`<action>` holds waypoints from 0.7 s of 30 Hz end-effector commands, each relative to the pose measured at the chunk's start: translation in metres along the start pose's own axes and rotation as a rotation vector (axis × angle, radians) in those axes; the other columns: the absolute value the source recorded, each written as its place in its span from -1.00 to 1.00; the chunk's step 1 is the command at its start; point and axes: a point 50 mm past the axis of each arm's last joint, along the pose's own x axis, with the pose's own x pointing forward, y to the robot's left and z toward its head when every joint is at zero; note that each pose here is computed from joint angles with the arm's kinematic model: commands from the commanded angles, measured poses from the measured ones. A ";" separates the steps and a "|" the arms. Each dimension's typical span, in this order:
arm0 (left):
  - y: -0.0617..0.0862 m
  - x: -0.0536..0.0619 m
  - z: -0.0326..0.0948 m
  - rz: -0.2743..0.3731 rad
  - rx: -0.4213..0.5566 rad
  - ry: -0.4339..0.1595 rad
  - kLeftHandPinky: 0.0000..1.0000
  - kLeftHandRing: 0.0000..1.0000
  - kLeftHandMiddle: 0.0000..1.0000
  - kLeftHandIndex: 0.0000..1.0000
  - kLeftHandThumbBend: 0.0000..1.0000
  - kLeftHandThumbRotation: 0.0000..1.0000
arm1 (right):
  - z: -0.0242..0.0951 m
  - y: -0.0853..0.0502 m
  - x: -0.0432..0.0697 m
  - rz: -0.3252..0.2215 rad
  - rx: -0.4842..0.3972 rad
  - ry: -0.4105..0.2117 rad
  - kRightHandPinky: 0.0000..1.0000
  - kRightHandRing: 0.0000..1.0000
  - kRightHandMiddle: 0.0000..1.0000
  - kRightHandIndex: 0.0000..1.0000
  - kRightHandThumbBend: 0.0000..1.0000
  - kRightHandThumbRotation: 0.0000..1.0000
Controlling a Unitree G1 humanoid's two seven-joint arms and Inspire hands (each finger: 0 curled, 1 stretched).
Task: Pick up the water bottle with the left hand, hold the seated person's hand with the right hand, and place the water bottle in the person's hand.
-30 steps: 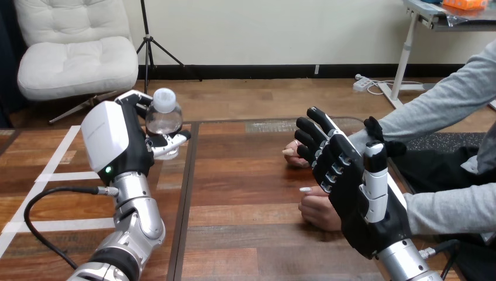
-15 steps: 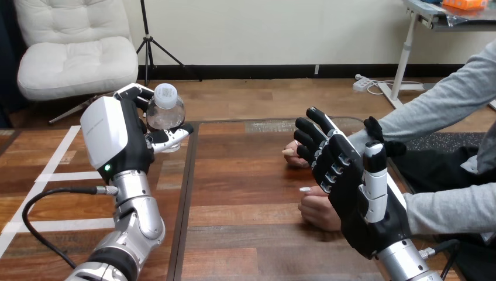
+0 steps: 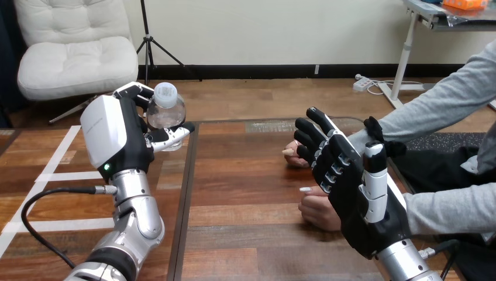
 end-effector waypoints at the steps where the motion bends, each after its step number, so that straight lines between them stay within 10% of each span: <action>1: 0.008 0.019 0.015 0.043 -0.071 -0.052 -0.31 -0.23 -0.17 -0.18 0.73 -1.00 | 0.010 -0.002 0.011 0.015 -0.027 -0.049 1.00 0.95 0.91 0.94 0.91 1.00; 21: 0.006 0.021 0.015 0.018 -0.113 0.007 -0.34 -0.28 -0.21 -0.20 0.73 -1.00 | 0.011 -0.002 0.011 0.016 -0.031 -0.056 1.00 0.95 0.90 0.93 0.89 1.00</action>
